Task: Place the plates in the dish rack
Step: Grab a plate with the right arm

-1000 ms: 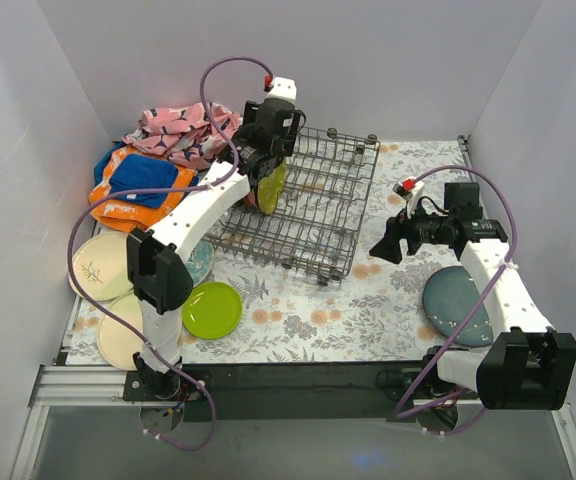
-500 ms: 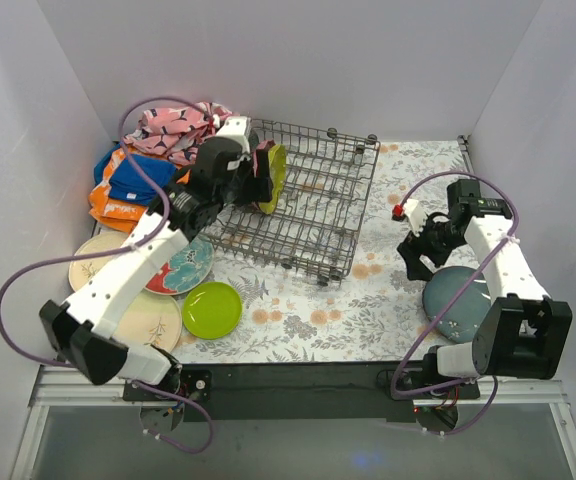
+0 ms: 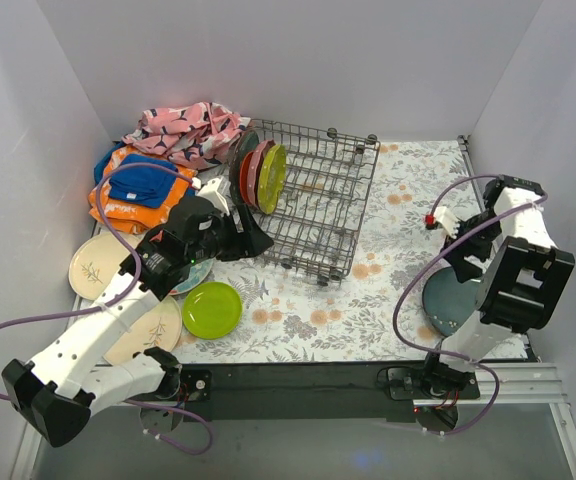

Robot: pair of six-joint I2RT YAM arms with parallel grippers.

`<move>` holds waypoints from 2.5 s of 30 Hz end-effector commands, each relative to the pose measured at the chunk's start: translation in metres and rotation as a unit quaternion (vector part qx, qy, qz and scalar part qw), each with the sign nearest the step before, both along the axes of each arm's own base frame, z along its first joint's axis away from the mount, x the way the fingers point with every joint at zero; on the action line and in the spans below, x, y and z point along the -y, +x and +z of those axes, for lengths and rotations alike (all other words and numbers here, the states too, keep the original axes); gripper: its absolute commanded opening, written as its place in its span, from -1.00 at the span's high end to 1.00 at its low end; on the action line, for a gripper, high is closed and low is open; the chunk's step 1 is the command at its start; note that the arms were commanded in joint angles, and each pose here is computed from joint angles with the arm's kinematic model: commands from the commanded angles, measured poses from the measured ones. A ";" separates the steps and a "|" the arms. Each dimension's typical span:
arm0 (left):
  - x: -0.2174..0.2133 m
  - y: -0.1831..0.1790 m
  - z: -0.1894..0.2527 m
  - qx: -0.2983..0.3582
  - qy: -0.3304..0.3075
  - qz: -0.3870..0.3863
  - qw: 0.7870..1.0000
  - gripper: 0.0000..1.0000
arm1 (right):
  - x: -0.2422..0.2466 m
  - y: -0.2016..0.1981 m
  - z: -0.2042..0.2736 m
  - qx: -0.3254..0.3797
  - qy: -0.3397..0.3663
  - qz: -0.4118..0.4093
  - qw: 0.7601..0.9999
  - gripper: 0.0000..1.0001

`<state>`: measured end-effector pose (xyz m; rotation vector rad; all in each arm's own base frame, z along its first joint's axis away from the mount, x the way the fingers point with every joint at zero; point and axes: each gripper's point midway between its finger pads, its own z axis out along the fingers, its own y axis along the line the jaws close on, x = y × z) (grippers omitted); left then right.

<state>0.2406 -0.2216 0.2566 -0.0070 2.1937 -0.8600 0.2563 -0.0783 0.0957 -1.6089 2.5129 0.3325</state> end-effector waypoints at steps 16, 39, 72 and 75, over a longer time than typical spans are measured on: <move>0.015 -0.015 -0.003 -0.035 -0.050 -0.030 0.998 -0.33 | 0.068 0.046 -0.048 -0.064 -0.008 0.089 0.994 -0.72; 0.035 -0.020 -0.012 -0.056 -0.079 -0.077 0.992 -0.33 | 0.026 -0.019 -0.094 -0.176 0.082 0.045 0.980 -0.08; 0.058 -0.054 -0.046 -0.116 -0.165 -0.155 0.967 -0.33 | -0.096 0.044 -0.035 -0.055 0.308 -0.045 0.949 0.97; 0.058 -0.058 -0.054 -0.129 -0.168 -0.158 0.965 -0.33 | -0.117 0.036 -0.033 -0.078 0.335 -0.057 0.937 0.97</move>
